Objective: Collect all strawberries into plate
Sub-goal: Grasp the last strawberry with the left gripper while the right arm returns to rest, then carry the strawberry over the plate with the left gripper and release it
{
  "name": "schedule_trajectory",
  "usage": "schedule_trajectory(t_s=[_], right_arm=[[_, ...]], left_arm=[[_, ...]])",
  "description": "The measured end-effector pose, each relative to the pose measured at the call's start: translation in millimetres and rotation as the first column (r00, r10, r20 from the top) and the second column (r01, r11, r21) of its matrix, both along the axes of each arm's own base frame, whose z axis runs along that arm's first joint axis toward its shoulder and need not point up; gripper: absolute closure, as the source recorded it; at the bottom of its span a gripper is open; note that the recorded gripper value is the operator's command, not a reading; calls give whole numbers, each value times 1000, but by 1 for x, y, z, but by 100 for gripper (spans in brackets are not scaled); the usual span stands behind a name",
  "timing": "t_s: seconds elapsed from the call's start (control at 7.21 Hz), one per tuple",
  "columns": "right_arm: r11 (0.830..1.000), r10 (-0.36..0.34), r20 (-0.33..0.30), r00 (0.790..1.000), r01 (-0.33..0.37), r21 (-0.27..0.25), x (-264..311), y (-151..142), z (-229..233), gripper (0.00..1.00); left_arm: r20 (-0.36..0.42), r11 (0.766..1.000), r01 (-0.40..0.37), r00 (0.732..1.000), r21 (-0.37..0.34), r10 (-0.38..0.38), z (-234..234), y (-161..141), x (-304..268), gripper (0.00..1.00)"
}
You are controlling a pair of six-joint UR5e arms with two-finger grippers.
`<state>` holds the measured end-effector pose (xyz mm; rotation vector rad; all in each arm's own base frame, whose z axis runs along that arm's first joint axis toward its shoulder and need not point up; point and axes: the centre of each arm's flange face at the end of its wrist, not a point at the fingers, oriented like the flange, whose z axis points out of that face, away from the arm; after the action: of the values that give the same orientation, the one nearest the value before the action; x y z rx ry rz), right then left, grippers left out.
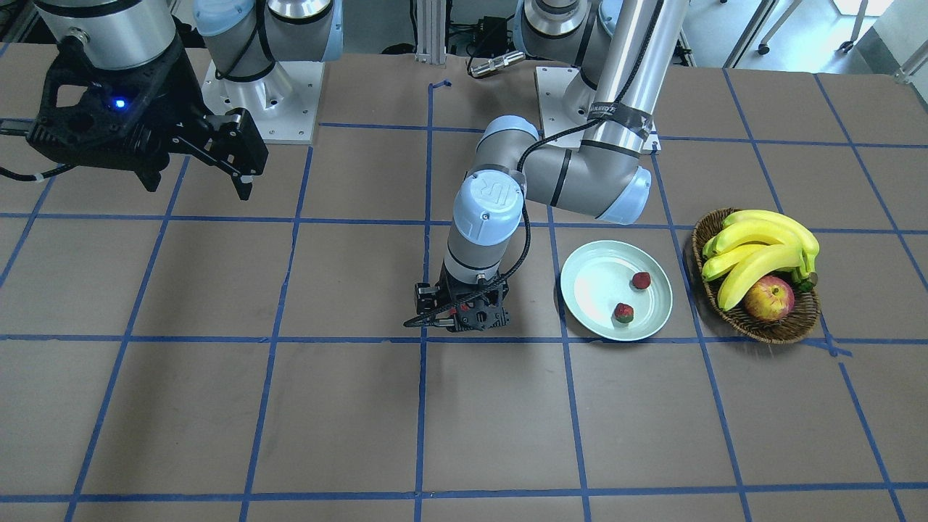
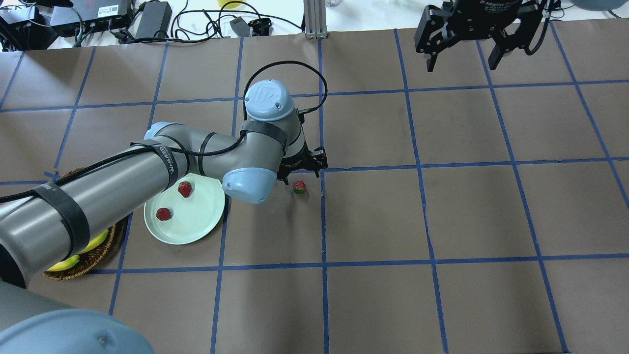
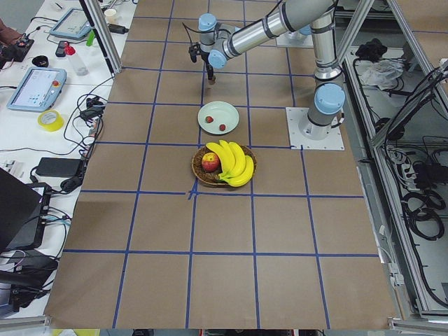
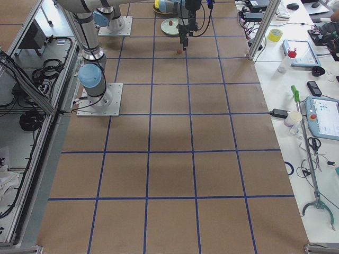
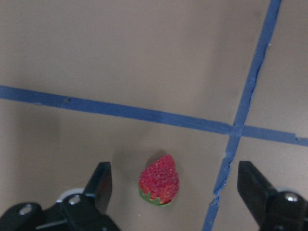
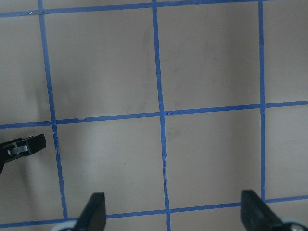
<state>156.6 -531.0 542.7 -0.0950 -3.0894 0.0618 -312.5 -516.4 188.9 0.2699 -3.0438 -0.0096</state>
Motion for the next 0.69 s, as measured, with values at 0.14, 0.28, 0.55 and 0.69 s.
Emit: schedule_trajectory(t_s=[0.14, 0.28, 0.55, 0.69], right_arm=[[1000, 0, 0, 1000, 0, -8, 0, 0, 4, 0], [1000, -1, 0, 1000, 1, -19, 0, 0, 10, 0], [1000, 8, 2, 1000, -8, -13, 4, 3, 15, 0], [1000, 13, 4, 1000, -13, -5, 7, 5, 15, 0]], left_arm=[[7, 1000, 18, 1000, 12, -18, -6, 4, 0, 64], [11, 999, 32, 999, 19, -32, -10, 6, 0, 76], [16, 998, 58, 998, 27, -59, -11, 9, 1, 100], [15, 996, 87, 996, 17, -88, -7, 10, 2, 100]])
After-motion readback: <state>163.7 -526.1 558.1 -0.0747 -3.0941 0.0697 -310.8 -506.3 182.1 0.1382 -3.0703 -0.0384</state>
